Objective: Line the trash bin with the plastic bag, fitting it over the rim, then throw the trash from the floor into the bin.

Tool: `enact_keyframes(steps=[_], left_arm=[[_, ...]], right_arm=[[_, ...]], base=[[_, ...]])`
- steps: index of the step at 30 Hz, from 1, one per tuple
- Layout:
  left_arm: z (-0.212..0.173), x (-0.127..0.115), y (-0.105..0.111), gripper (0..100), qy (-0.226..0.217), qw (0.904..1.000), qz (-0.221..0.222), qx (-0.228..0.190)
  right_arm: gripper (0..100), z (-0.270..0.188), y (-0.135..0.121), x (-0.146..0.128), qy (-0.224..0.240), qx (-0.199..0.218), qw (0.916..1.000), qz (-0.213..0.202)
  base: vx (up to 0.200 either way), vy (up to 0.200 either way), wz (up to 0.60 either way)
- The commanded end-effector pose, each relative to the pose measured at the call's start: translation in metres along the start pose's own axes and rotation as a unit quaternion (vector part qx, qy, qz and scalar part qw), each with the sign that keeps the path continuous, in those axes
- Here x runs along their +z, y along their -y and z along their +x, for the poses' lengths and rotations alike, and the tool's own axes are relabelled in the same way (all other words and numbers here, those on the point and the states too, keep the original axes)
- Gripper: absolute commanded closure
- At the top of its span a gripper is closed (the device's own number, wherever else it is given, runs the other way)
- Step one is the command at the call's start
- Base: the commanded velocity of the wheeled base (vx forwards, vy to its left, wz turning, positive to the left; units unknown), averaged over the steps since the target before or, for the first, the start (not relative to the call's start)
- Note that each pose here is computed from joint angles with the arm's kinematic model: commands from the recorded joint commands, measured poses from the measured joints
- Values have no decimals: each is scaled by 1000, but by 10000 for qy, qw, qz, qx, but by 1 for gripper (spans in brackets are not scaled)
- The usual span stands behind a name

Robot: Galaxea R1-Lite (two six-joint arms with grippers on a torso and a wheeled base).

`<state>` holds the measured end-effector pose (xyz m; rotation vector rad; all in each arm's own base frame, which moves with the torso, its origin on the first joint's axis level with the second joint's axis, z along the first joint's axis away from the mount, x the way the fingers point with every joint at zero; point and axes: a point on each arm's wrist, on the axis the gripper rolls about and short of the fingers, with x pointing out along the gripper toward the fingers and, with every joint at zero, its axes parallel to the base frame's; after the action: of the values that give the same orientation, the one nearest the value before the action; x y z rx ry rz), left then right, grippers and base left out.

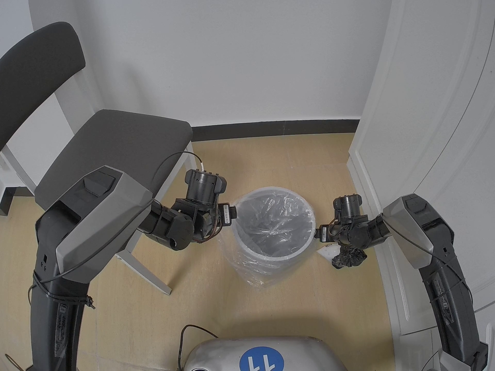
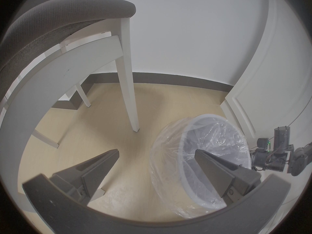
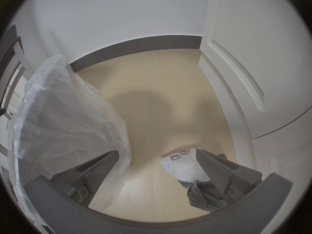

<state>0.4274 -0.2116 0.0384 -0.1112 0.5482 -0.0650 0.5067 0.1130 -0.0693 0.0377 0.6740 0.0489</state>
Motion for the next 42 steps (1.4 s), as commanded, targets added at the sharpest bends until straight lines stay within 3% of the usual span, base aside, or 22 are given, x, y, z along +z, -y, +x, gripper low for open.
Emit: enact_keyframes(steps=[1, 9, 18, 24, 26, 38, 42], left_arm=[[0, -2, 1, 0, -14, 10000, 10, 1], [0, -2, 1, 0, -19, 10000, 16, 5], [1, -10, 6, 0, -95, 9999, 80, -23], [11, -35, 21, 0, -262, 9994, 190, -114], [23, -54, 28, 0, -155, 9994, 188, -227], [50, -72, 32, 0, -35, 9996, 109, -250], [63, -78, 33, 0, 107, 9998, 116, 81]], right_arm=[[0, 6, -13, -8, -108, 96, 9999, -30], [0, 5, -15, -7, -73, 112, 9997, 206], [0, -23, 4, 20, 14, 31, 9994, 335], [0, -38, 10, 31, 49, 28, 9994, 339], [0, -42, 12, 36, 101, 29, 9993, 363], [0, -42, 15, 38, 141, 17, 9991, 388], [0, -42, 15, 38, 149, 13, 9991, 394]], base=[[0, 0, 0], [0, 0, 0], [0, 0, 0], [0, 0, 0], [0, 0, 0], [0, 0, 0], [0, 0, 0]])
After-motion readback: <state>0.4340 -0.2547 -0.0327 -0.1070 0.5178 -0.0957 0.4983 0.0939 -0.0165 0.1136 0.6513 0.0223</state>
